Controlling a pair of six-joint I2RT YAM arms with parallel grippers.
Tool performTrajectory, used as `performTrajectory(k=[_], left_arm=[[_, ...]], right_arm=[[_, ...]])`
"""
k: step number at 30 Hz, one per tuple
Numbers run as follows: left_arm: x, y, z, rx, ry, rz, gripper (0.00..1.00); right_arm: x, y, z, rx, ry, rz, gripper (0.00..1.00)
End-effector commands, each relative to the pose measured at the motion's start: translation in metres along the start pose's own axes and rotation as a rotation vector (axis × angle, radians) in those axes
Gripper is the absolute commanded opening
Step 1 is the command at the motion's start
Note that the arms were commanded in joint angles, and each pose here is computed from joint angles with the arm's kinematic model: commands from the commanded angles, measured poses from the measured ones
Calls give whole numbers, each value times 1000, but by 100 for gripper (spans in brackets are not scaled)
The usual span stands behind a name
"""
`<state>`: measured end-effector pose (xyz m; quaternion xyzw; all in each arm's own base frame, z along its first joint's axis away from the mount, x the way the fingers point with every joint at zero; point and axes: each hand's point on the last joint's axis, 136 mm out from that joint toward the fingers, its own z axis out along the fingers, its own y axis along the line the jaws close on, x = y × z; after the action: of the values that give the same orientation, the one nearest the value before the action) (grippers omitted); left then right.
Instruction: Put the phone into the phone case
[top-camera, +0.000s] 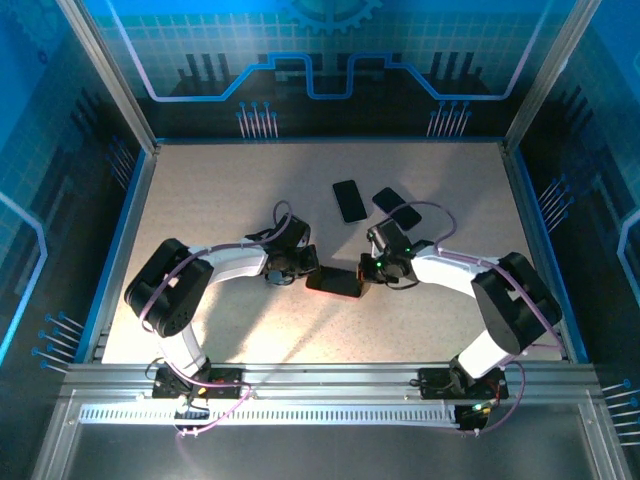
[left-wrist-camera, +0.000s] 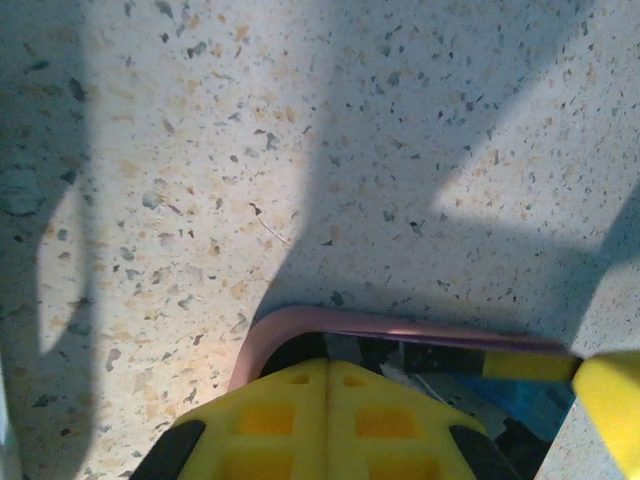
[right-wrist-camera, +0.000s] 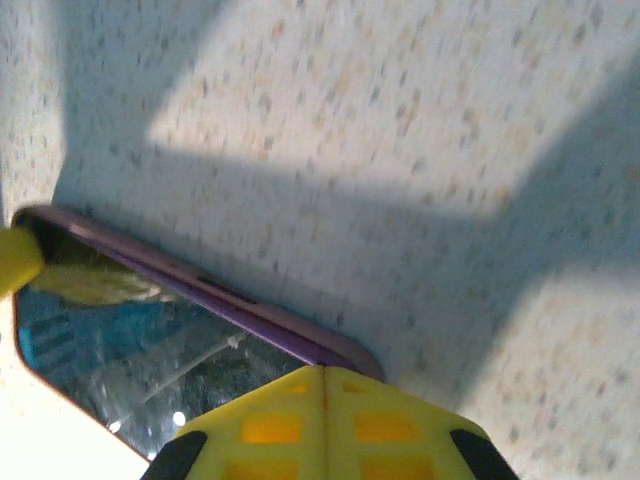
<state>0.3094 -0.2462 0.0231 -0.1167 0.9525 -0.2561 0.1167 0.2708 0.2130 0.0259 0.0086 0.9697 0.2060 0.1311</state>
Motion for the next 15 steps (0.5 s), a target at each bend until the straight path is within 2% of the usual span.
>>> performTrajectory(k=[1, 5, 10, 15], left_arm=[[39, 57, 9, -207, 128, -40, 2], [36, 56, 3, -209, 108, -34, 2], [27, 43, -10, -174, 62, -22, 2], [23, 39, -27, -176, 29, -12, 3]], right_arm=[[101, -32, -1, 114, 361, 73, 0], [92, -24, -10, 91, 333, 57, 0], [56, -11, -27, 61, 268, -22, 0], [31, 6, -34, 6, 253, -78, 0]])
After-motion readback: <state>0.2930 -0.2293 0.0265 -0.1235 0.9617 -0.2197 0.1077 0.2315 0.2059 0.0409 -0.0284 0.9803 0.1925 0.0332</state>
